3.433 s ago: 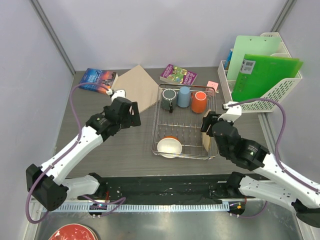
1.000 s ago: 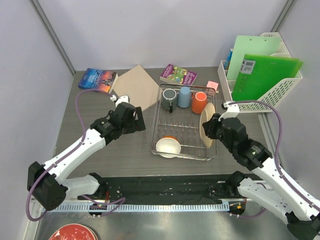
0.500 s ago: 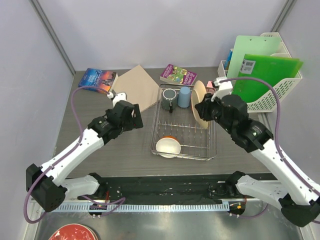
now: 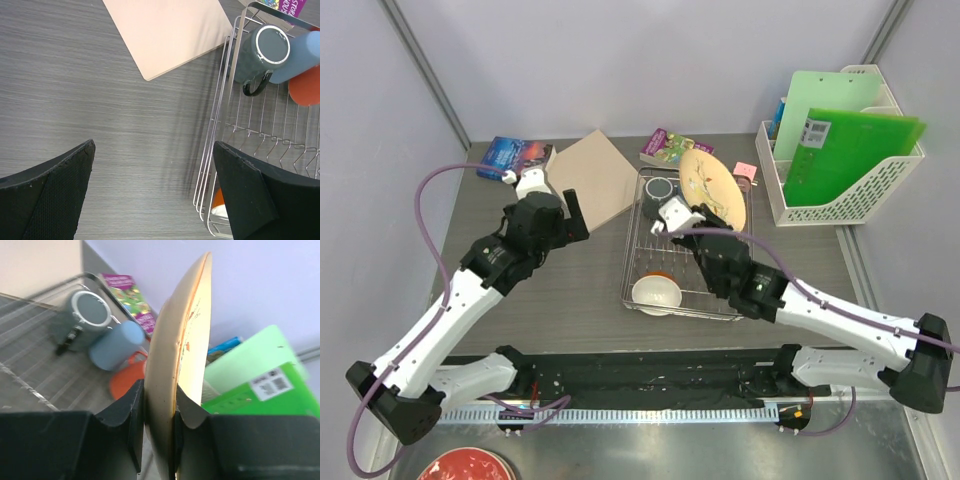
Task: Unload the mixed dishes from the dish rack
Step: Pick up the plate from the dish rack.
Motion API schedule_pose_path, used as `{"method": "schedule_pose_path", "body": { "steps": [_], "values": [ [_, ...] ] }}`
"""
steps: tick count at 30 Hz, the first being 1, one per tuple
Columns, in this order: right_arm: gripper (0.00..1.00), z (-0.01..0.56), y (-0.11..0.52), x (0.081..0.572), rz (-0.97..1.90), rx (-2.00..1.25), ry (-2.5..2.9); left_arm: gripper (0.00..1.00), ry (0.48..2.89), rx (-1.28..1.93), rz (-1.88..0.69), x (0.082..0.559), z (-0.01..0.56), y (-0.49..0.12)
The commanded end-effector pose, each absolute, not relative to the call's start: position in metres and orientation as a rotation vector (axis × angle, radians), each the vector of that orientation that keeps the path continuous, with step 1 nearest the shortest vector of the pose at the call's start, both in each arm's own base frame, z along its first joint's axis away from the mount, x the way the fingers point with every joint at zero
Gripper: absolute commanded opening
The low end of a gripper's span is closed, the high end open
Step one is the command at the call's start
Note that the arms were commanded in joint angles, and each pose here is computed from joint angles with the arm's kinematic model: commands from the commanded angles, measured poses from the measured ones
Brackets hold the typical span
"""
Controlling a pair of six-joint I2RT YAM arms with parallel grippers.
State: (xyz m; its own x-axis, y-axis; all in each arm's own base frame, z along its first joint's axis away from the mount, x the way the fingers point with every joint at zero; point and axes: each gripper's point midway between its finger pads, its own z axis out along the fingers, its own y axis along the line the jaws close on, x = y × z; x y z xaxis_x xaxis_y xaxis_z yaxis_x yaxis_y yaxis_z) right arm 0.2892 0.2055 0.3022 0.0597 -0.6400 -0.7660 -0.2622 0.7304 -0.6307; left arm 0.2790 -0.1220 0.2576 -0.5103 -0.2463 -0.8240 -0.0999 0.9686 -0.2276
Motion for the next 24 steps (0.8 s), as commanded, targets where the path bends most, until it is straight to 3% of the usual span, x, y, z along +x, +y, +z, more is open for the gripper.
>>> {"method": "schedule_pose_path", "body": {
  "steps": [1,15,24],
  "values": [
    [0.01,0.398,0.157,0.279,-0.495,-0.531,1.161,1.00,2.062,-0.208,-0.200,0.285,0.276,-0.121],
    [0.01,0.331,0.245,0.192,-0.375,-1.037,0.900,1.00,1.967,0.088,-0.561,0.288,0.314,-0.190],
    [0.01,0.288,0.289,0.153,-0.298,-1.260,0.832,1.00,1.956,0.138,-0.529,0.279,0.330,-0.182]
  ]
}}
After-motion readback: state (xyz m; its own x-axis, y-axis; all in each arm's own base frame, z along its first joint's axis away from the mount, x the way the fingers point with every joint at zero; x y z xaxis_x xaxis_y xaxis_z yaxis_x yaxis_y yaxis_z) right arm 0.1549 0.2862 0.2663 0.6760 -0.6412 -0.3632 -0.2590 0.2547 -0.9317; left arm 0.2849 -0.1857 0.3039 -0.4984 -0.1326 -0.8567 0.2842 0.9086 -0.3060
